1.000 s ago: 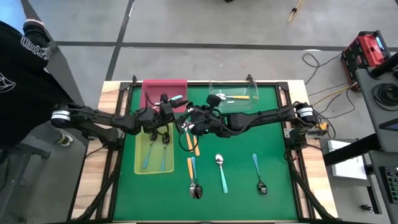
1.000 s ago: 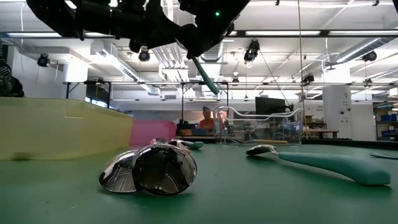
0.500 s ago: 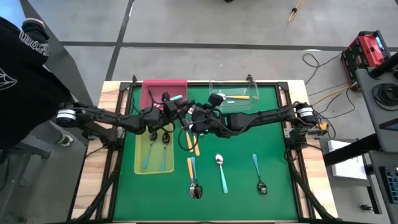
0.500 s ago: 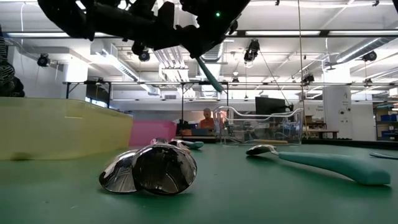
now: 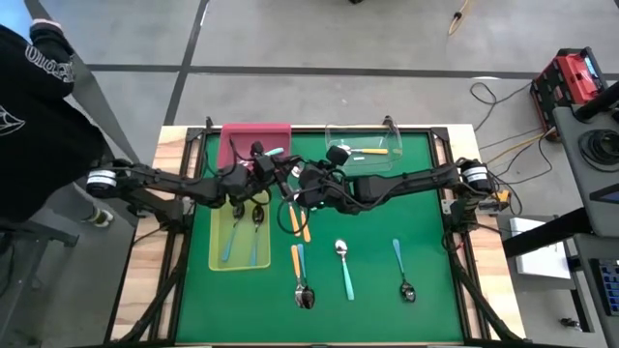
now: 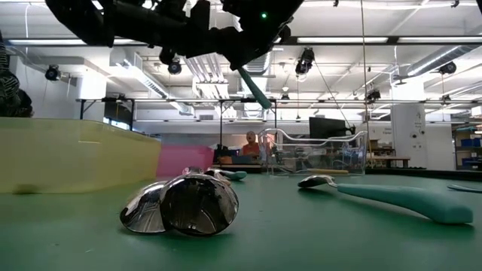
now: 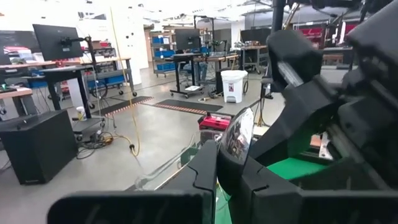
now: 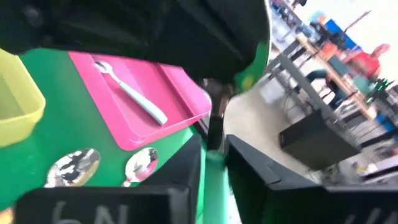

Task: Sort silverware by color (type)
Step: Put the light blue spoon into the red bin

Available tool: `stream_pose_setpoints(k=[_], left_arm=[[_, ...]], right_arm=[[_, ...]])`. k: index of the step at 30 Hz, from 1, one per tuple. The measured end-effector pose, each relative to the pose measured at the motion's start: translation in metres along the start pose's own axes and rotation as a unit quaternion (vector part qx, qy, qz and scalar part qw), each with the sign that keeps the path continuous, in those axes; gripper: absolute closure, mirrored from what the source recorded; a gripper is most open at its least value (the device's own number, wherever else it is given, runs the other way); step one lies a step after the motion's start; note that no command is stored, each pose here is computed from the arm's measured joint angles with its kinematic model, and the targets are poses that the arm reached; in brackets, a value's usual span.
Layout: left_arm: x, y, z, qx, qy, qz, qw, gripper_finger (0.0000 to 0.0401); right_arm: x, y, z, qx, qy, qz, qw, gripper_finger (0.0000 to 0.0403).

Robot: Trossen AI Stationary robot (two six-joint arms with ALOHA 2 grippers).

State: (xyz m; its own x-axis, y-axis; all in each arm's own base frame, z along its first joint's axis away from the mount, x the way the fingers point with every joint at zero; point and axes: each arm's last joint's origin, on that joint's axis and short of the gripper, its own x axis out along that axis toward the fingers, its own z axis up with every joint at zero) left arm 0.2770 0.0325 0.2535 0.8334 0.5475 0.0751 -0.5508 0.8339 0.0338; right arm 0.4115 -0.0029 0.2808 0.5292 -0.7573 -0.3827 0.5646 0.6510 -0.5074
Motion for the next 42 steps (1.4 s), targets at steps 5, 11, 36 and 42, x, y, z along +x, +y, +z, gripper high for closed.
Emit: stream_pose_setpoints(k=[5,11,36,42], left_arm=[[-0.002,0.005,0.012,0.027,0.001,0.016,0.999,0.0400],[-0.003,0.026,0.032,0.071,0.014,0.085,0.994,0.0401],[-0.016,0.151,0.001,-0.001,0.220,0.241,0.945,0.0401],[-0.017,0.162,-0.011,-0.032,0.229,0.256,0.938,0.0401]], right_arm=[[0.000,-0.003,0.001,0.014,-0.001,0.001,1.000,0.0282],[-0.001,-0.013,0.007,0.005,-0.009,-0.002,1.000,0.0258],[0.096,-0.145,-0.008,0.039,0.041,0.001,0.998,0.0250],[0.097,-0.147,-0.009,0.052,0.042,0.000,0.998,0.0252]])
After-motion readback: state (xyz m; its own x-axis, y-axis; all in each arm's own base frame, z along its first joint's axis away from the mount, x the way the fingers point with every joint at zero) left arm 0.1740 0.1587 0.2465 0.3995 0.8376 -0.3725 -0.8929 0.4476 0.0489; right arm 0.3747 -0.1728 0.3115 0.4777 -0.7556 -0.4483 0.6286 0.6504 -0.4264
